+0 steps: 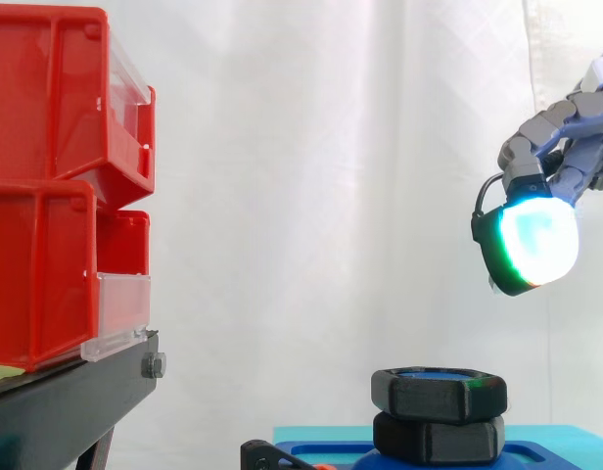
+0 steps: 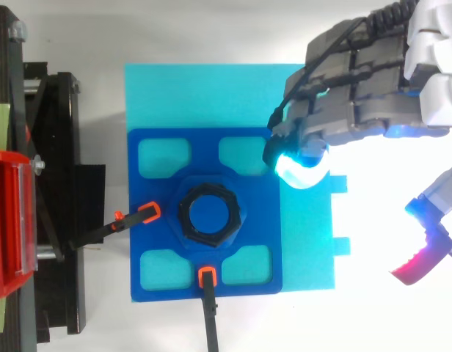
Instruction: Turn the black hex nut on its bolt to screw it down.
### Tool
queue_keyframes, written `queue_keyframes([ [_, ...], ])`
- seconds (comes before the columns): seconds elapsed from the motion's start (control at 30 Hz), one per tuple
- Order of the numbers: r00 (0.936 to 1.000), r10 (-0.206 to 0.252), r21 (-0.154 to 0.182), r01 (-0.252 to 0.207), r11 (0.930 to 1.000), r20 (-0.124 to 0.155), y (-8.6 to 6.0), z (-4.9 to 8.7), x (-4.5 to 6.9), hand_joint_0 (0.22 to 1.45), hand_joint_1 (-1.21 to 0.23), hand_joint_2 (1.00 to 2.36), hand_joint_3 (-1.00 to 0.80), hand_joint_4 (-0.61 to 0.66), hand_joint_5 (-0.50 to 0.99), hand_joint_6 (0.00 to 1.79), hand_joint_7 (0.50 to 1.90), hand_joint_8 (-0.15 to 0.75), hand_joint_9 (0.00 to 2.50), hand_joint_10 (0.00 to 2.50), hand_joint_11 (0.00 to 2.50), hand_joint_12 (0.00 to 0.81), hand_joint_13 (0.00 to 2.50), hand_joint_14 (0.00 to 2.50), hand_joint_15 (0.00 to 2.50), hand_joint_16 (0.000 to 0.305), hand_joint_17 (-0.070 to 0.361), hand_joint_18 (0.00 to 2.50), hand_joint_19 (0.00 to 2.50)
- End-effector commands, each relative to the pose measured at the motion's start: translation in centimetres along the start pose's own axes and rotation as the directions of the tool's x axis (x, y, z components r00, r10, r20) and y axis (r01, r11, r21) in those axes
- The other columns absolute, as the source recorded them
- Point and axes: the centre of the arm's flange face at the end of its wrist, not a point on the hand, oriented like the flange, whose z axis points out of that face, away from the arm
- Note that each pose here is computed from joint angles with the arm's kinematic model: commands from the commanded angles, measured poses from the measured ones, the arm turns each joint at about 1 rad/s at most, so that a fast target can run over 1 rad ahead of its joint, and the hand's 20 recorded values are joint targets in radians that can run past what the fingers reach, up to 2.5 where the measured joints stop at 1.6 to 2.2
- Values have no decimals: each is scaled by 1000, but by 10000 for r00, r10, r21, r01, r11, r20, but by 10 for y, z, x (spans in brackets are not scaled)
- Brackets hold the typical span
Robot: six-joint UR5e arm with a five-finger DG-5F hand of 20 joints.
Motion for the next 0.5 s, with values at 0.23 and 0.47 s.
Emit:
queue_keyframes([
  [0.23, 10000, -14, -9, 14, 10000, 7, 1, 0, 0, 422, -607, 1000, -500, 208, -274, 502, 798, 406, 731, 0, 0, 354, 396, 3, 73, 60, 134, 184, 184],
  [0.47, 10000, -14, -9, 14, 10000, 7, 1, 0, 0, 413, -584, 1000, -500, 172, -299, 501, 722, 393, 634, 0, 0, 361, 244, 1, 57, 61, 137, 29, 173],
])
